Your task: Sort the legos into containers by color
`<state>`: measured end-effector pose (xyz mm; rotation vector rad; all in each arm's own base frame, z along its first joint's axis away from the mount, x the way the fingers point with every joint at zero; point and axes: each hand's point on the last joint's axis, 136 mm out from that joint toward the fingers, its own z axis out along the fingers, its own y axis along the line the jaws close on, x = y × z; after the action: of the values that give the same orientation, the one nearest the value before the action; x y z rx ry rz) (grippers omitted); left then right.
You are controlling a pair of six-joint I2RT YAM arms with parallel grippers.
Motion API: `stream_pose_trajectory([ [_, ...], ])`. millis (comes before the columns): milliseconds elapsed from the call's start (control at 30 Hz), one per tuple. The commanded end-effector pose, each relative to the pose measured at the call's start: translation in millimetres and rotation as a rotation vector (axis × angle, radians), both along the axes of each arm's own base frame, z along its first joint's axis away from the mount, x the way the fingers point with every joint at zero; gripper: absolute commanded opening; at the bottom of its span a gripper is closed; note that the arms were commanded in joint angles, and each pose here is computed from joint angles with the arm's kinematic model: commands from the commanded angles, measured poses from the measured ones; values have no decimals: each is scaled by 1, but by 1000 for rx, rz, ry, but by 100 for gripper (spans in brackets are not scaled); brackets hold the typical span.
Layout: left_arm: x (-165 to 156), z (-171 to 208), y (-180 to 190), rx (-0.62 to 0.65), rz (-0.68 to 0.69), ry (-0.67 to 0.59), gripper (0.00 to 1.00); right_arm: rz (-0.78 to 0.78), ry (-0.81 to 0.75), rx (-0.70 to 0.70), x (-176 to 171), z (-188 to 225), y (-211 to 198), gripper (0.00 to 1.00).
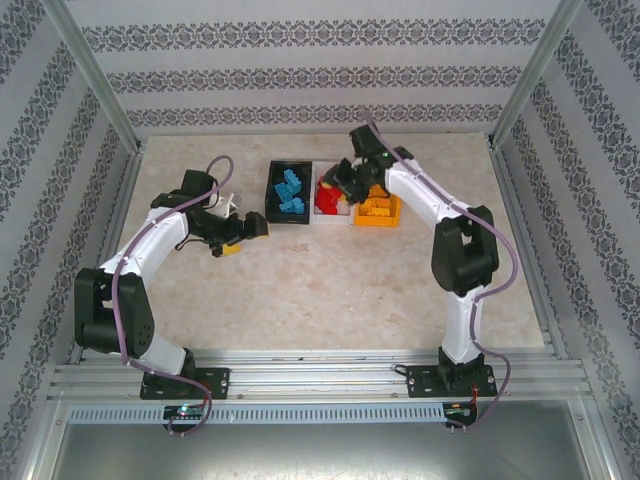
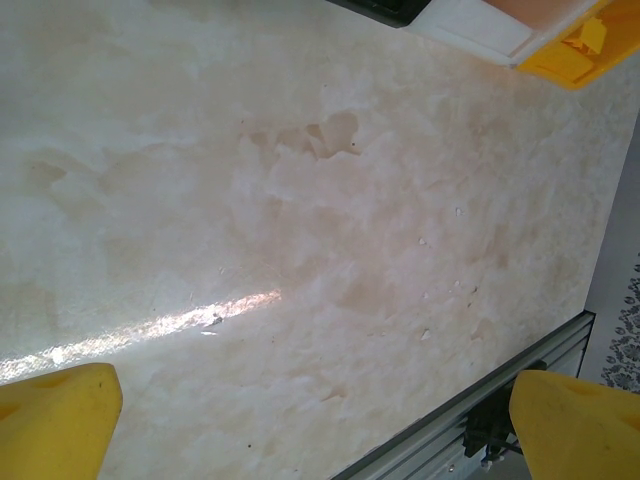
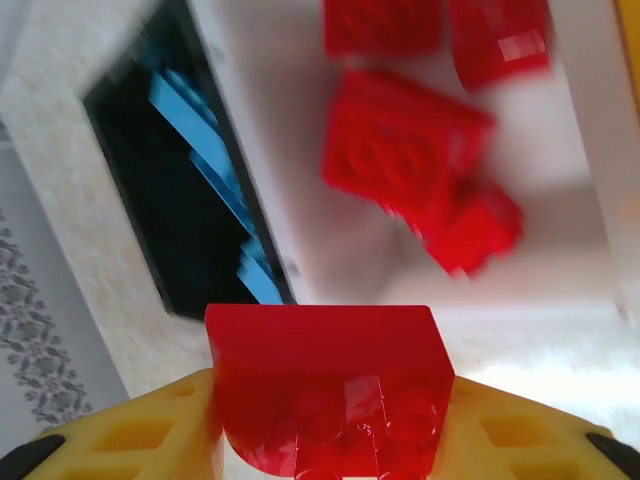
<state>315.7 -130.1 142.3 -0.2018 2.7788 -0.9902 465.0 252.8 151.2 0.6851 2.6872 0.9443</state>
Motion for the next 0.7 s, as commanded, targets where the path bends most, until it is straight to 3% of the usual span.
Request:
stream_pose_trajectory([
  [0,-6,4,6,18,3,-20,100,30,53,-52,14,-16,-8,47],
  [100,-7,4,10,26,8,-18,100,21,46,-65,37,-18,-12,53],
  [167,-9,4,13,33,11,-16,100,16,44,-59,49,-17,-12,65],
  [233,-10,4,16,38,17,-18,100,20,32,-56,54,-12,-10,71],
  [467,-11,4,21,33,40,-17,100,25,0,-70,45,3,-15,72],
  [667,-7,10,18,-1,46,-30,100,23,-44,-85,7,26,-28,73],
])
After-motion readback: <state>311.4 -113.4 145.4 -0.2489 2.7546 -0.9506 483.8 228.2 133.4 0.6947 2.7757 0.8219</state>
